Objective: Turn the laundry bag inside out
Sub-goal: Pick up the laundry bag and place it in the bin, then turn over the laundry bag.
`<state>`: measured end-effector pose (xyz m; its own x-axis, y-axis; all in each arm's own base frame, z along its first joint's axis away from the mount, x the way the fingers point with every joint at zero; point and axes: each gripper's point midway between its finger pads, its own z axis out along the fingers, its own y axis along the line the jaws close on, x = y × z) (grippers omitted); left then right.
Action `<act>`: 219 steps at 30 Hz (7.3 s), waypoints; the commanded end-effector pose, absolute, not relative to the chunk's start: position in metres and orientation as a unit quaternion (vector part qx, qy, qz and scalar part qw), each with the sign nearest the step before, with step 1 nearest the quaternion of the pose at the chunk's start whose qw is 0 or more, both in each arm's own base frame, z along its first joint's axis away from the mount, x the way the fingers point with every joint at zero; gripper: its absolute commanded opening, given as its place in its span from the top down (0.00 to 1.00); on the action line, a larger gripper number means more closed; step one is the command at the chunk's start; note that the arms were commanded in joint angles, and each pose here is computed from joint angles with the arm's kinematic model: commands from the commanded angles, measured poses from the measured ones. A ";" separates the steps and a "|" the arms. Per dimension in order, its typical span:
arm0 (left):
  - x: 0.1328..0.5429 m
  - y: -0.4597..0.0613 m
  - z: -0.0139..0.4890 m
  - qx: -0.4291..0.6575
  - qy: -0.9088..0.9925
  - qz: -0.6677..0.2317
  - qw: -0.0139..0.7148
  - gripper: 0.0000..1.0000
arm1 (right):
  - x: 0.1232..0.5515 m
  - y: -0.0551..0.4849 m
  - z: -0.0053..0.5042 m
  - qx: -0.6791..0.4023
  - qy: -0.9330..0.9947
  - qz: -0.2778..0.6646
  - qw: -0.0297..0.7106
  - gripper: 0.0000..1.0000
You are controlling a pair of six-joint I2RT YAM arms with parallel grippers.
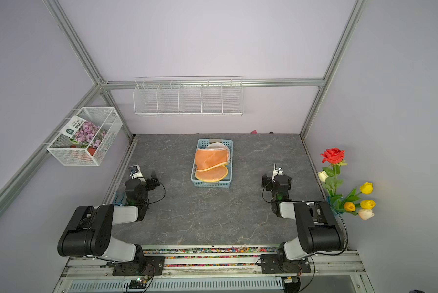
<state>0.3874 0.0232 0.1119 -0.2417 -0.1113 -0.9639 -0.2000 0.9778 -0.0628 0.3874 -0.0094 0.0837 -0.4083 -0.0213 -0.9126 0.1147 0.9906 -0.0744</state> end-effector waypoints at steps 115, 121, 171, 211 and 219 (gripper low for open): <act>0.274 -0.167 0.202 -0.068 0.877 -0.410 0.243 0.24 | 0.483 0.314 0.161 -0.414 0.825 -0.015 0.383 0.52; 0.269 -0.168 0.206 -0.062 0.875 -0.416 0.241 0.24 | 0.484 0.318 0.178 -0.413 0.814 -0.034 0.406 1.00; 0.210 -0.227 0.367 0.131 0.692 -0.556 0.441 0.35 | 0.220 0.280 0.400 -0.284 0.645 0.537 0.464 1.00; 0.209 -0.236 0.379 0.133 0.620 -0.598 0.490 0.14 | 0.160 0.278 0.429 -0.312 0.493 0.700 0.412 1.00; 0.208 -0.236 0.377 0.139 0.619 -0.596 0.492 0.14 | 0.152 0.274 0.439 -0.312 0.464 0.721 0.408 1.00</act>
<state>0.2093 -0.2376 0.3759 -0.4929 -0.4121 -0.7663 0.7460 0.2532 -0.6159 0.1693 0.2802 0.4237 -0.5057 0.2686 -0.8198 -0.8627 -0.1654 0.4779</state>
